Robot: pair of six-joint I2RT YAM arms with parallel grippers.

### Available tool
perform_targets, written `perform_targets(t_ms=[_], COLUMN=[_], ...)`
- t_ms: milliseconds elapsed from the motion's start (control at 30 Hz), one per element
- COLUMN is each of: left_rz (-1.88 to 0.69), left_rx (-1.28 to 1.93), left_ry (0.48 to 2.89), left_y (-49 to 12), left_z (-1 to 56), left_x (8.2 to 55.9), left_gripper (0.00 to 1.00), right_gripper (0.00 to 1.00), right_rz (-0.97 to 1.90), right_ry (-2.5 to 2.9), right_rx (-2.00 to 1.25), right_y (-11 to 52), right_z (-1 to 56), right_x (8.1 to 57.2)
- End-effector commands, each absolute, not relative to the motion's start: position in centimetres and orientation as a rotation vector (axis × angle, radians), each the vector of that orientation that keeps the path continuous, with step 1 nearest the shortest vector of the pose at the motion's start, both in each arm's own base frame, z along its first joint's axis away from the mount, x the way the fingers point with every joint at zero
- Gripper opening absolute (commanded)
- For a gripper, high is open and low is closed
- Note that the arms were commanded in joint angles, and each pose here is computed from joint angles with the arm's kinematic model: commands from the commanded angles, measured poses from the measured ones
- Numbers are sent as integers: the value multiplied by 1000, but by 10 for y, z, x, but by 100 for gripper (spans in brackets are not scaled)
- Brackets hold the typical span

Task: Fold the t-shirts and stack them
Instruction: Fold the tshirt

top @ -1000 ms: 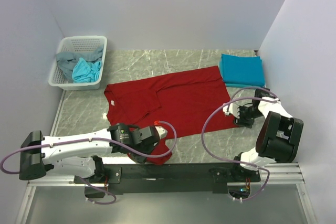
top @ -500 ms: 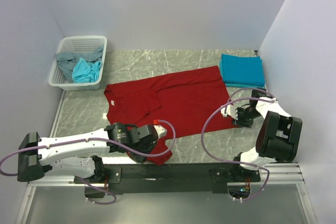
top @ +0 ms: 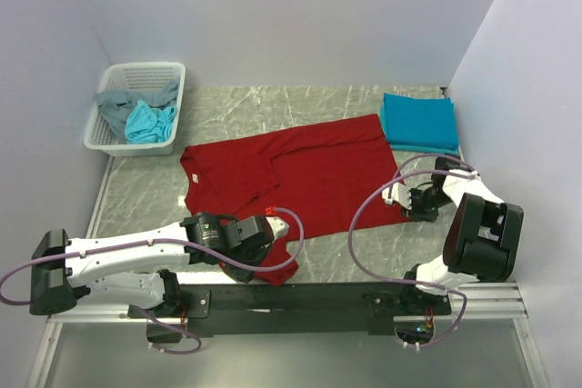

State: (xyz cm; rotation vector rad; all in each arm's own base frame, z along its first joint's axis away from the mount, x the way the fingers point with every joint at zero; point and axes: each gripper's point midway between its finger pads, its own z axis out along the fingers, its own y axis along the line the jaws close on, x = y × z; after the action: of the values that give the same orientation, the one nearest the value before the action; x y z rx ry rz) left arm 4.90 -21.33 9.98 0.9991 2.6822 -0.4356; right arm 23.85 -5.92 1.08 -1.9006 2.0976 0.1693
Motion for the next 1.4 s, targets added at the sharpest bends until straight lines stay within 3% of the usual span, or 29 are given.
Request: perform_targets(t_ms=[0, 167, 333, 833, 1367], left_rz=[-472, -478, -508, -532, -550], left_rx=[993, 981, 946, 701, 302], left_ry=[2663, 2663, 2649, 2471, 2171], left_y=[-217, -219, -224, -240, -214], left_z=[102, 105, 115, 174, 248], left_x=[50, 51, 56, 112, 225], left_gripper=[1, 1, 1, 1, 0], right_gripper=[32, 16, 8, 2, 0], right_rz=[207, 208, 201, 228, 275], right_ry=[2150, 2140, 2115, 2168, 2206], right_rx=[-1906, -1862, -1783, -1536, -1275], right_y=[-62, -59, -54, -48, -22], right_z=[0, 7, 26, 60, 71], right_x=[233, 240, 255, 289, 344])
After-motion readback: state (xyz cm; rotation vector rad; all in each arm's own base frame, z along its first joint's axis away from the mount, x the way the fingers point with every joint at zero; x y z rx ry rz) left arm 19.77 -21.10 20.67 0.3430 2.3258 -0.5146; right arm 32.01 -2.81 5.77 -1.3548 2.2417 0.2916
